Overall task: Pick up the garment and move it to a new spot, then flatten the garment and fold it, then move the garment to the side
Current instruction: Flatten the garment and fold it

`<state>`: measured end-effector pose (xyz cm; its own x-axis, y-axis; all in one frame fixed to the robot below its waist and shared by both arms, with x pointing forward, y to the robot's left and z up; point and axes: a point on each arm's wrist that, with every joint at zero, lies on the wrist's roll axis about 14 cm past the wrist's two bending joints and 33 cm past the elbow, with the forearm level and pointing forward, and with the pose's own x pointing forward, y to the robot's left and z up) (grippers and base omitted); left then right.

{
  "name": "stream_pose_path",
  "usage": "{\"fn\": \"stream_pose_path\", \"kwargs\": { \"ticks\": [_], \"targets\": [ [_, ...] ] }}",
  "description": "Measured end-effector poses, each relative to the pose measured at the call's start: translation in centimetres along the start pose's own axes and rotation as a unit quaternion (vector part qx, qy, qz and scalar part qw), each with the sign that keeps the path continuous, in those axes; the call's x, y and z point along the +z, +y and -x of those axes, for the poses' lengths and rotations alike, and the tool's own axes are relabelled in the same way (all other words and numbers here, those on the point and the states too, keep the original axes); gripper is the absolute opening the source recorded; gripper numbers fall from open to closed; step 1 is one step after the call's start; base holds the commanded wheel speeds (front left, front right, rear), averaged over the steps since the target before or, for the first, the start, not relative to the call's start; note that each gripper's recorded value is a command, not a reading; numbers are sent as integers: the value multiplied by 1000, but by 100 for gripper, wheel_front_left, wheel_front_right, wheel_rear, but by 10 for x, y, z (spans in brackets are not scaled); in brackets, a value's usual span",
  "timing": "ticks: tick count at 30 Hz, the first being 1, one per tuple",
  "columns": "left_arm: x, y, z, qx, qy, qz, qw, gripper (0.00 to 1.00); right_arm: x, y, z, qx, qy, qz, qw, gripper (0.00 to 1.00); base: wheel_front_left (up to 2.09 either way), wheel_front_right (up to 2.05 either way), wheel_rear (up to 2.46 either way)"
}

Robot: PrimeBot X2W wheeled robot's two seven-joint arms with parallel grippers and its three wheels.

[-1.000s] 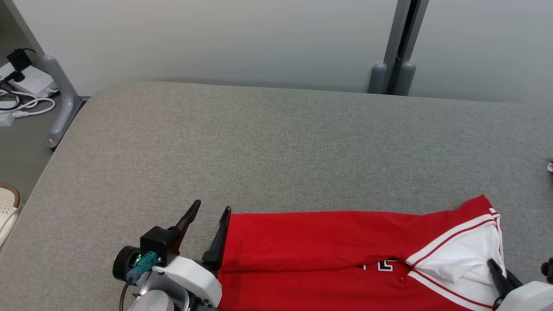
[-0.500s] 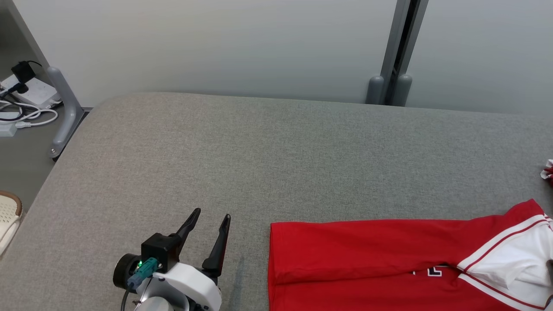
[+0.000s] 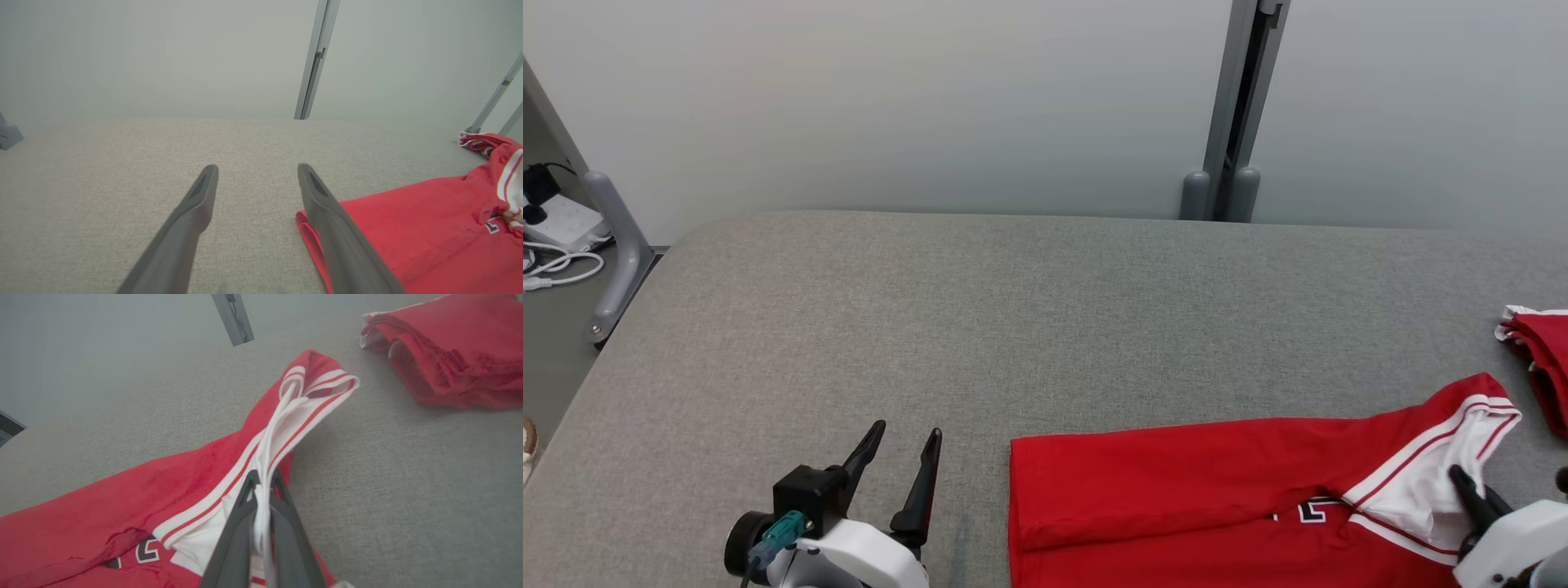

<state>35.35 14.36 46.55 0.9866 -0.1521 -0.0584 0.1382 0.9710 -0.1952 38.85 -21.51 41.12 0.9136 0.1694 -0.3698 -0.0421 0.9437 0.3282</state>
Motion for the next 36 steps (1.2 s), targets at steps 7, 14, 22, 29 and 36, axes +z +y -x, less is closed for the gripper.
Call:
{"fn": "stream_pose_path", "kwargs": {
  "ticks": [7,14,22,29,36],
  "targets": [
    [0,-2,0,-3,-1,1,1000,100,2,52,4,73,-5,-29,997,0,0,0,0],
    [2,0,-3,3,-4,12,1000,100,1,115,4,140,0,-132,981,0,0,0,0],
    [3,0,-3,4,-6,18,1000,100,-20,188,15,219,46,-198,954,0,0,0,0],
    [4,9,-1,19,-9,24,999,100,-36,235,23,258,89,-260,926,0,0,0,0],
    [5,18,3,34,-12,31,999,100,-52,260,24,271,126,-283,911,0,0,0,0]
  ]
}}
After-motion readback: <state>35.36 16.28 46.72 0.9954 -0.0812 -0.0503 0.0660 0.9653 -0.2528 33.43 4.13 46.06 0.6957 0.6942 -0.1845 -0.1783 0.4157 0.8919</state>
